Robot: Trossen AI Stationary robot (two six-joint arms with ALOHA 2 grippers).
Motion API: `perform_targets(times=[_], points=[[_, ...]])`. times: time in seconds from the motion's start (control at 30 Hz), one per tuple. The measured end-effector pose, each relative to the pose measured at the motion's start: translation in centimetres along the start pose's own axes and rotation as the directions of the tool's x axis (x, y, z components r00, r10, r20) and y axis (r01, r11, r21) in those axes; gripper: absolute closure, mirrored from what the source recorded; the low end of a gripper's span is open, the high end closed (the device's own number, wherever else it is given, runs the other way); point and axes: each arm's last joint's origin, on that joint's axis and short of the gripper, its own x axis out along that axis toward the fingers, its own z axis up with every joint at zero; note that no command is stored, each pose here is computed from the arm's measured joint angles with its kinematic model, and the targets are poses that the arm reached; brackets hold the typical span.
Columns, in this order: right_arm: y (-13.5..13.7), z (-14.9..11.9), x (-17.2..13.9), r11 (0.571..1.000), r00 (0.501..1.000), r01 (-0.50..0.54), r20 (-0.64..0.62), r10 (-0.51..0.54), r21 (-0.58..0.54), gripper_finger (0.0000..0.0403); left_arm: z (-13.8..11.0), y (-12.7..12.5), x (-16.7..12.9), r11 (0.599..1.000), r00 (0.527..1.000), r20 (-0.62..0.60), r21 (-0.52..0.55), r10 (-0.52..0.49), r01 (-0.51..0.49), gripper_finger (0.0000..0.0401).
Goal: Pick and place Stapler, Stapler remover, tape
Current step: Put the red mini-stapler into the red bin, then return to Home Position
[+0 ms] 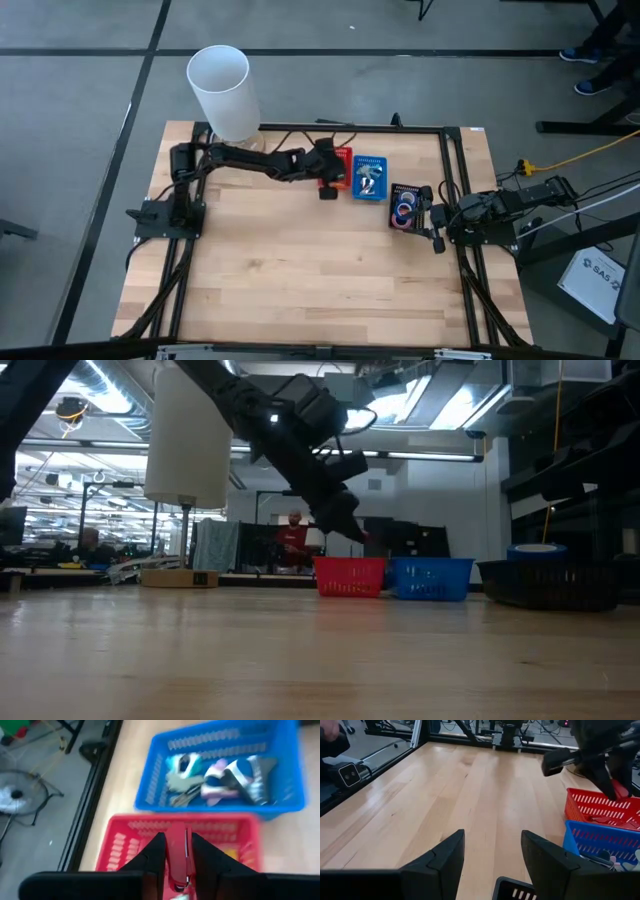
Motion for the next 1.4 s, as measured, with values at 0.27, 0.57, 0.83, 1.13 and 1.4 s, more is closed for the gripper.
perform_targets(times=[0.27,0.57,0.83,1.13,1.4], points=[[0.0,0.0,0.0,1.0,1.0,0.0,0.0,0.0,0.0,0.0205,-1.9,1.6,1.4,0.998,0.998,-0.06,-0.056,-0.004,0.0,0.0335],[0.0,0.0,0.0,1.0,1.0,0.0,0.0,0.0,0.0,0.0205,-2.2,1.5,2.1,0.993,0.997,-0.022,-0.1,-0.073,0.07,0.0305],[0.0,0.0,0.0,1.0,1.0,0.0,0.0,0.0,0.0,0.0205,-1.3,0.9,2.0,0.997,0.997,0.041,-0.04,-0.068,0.07,0.0249],[0.0,0.0,0.0,1.0,1.0,0.0,0.0,0.0,0.0,0.0205,-1.0,0.4,1.9,0.997,0.996,0.05,-0.017,-0.07,0.071,0.0198],[0.0,0.0,0.0,1.0,1.0,0.0,0.0,0.0,0.0,0.0205,-0.7,0.6,0.2,0.993,0.993,0.004,-0.017,-0.117,0.117,0.0199]])
